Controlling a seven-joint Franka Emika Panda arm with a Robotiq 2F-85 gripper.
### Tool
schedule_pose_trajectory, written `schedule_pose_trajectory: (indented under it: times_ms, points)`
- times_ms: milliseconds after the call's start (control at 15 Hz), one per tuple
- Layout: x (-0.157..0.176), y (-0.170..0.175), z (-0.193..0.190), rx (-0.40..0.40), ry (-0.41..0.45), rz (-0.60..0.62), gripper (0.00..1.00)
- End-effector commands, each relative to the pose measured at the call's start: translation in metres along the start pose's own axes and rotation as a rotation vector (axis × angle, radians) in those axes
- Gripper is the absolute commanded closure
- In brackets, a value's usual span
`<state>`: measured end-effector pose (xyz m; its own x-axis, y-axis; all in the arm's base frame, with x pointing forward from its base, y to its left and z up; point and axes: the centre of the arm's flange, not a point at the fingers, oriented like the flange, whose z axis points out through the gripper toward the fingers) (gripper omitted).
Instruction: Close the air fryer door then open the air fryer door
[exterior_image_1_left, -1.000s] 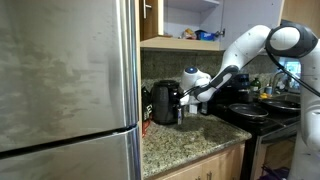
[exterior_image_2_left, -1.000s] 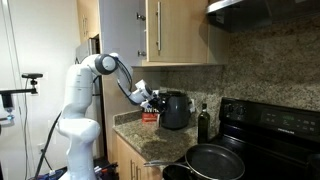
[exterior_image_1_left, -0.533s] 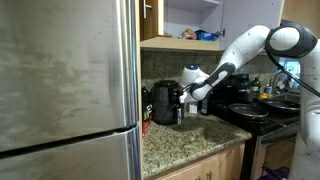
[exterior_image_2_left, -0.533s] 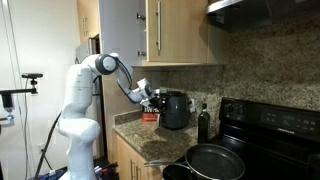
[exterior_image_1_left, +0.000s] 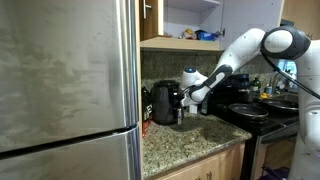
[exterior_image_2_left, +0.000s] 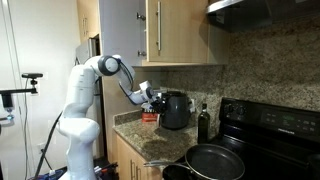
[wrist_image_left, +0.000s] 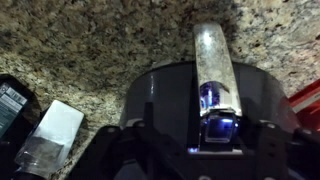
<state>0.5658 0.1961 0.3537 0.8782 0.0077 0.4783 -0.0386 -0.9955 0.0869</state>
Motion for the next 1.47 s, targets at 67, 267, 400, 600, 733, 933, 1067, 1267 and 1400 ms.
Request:
schedule_pose_trajectory:
  times_ms: [67, 267, 400, 600, 733, 933, 1067, 1267, 1400]
  points:
    - [0.008, 0.012, 0.023, -0.003, -0.032, -0.049, 0.32]
    - [0.008, 0.009, 0.024, 0.012, -0.025, -0.080, 0.36]
    - [0.008, 0.006, 0.022, 0.021, -0.019, -0.094, 0.51]
    - [0.008, 0.003, 0.019, 0.032, -0.003, -0.113, 0.71]
    - [0.007, 0.000, 0.018, 0.045, 0.012, -0.121, 0.85]
    - [0.006, 0.000, 0.017, 0.066, 0.035, -0.127, 0.91]
    - [0.003, 0.001, 0.016, 0.075, 0.024, -0.131, 0.91]
    - [-0.004, 0.004, 0.006, 0.110, -0.025, -0.149, 0.91]
    - [-0.005, 0.008, 0.001, 0.151, -0.040, -0.163, 0.91]
